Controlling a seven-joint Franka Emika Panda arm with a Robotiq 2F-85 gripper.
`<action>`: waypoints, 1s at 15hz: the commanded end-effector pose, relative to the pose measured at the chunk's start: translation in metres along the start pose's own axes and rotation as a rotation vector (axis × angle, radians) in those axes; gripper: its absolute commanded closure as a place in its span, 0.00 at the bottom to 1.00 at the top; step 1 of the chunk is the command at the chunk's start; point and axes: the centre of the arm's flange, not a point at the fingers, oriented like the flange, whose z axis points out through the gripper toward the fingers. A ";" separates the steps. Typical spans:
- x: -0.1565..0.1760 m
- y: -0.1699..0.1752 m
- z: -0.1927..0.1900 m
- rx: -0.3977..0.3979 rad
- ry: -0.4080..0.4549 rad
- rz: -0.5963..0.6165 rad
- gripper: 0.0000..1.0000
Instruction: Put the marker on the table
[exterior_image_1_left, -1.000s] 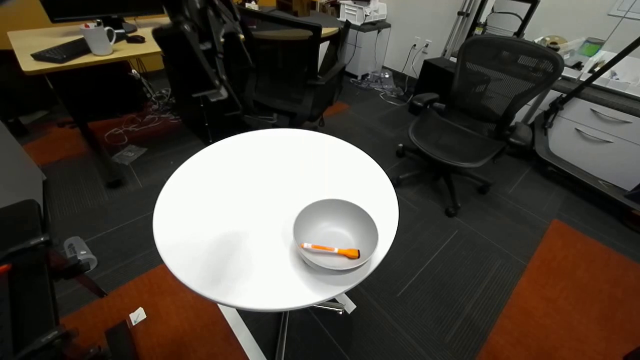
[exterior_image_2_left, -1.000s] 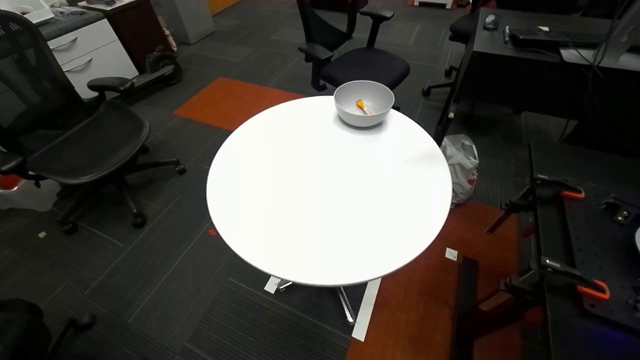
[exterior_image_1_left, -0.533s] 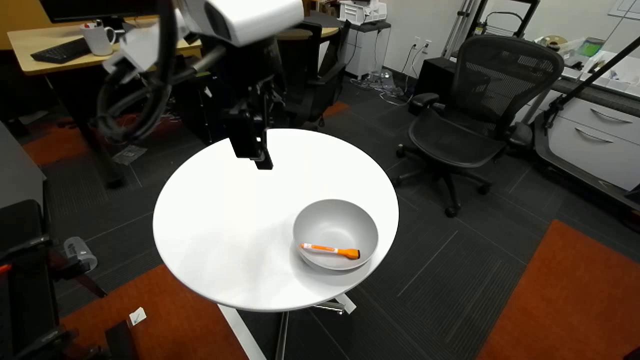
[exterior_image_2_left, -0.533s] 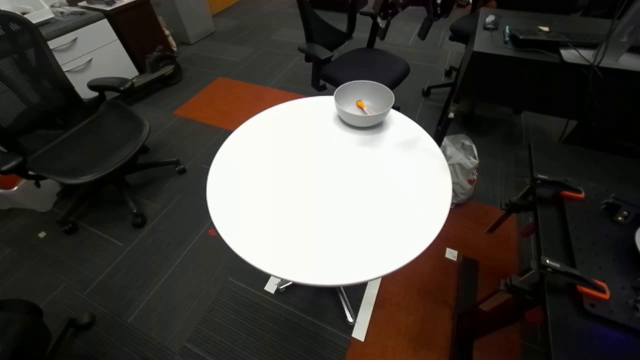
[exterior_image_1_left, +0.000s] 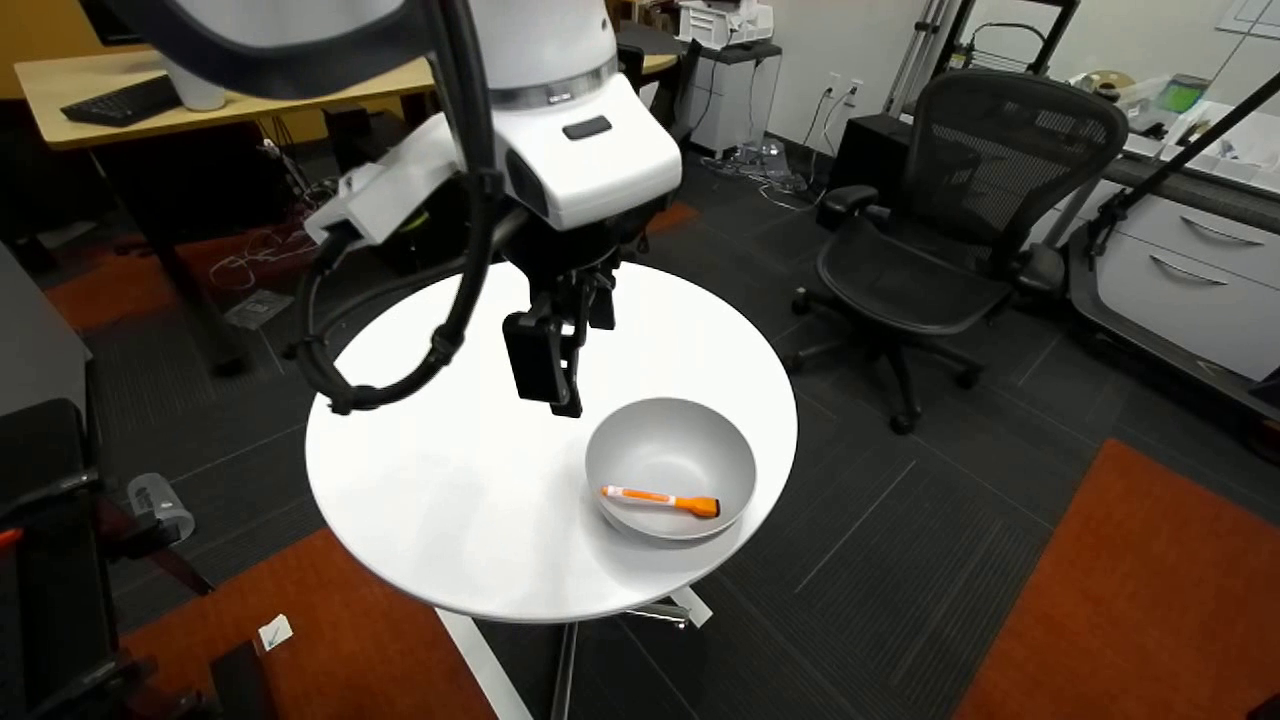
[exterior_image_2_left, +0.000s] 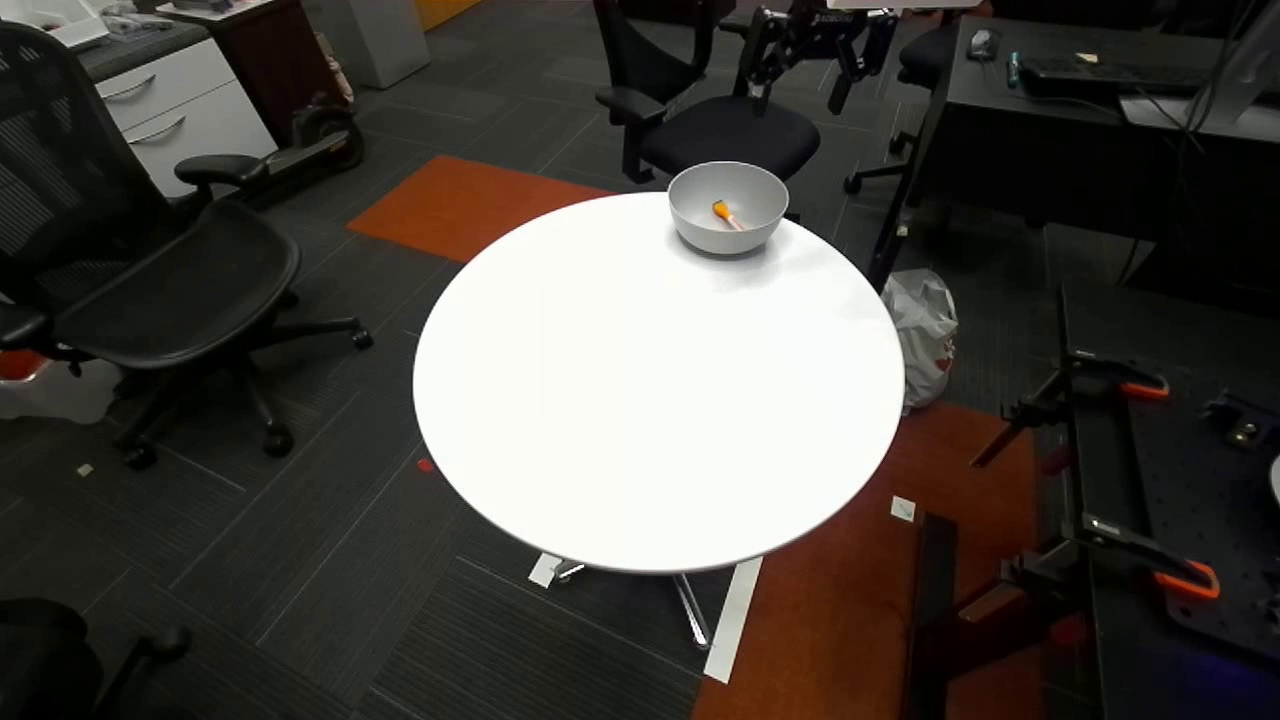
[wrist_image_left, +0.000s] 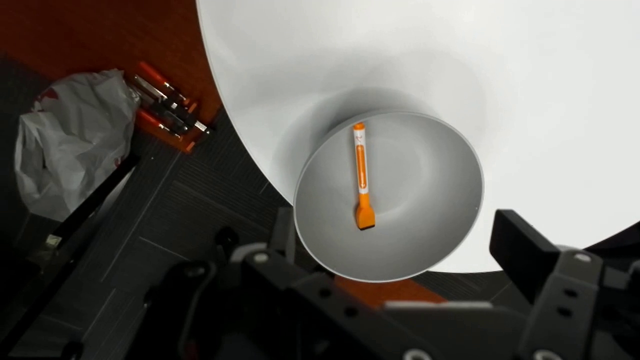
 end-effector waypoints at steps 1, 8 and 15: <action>0.000 -0.001 0.000 0.001 0.001 -0.001 0.00; 0.018 -0.009 0.007 -0.001 0.001 -0.016 0.00; 0.050 -0.031 0.040 -0.027 -0.016 -0.030 0.00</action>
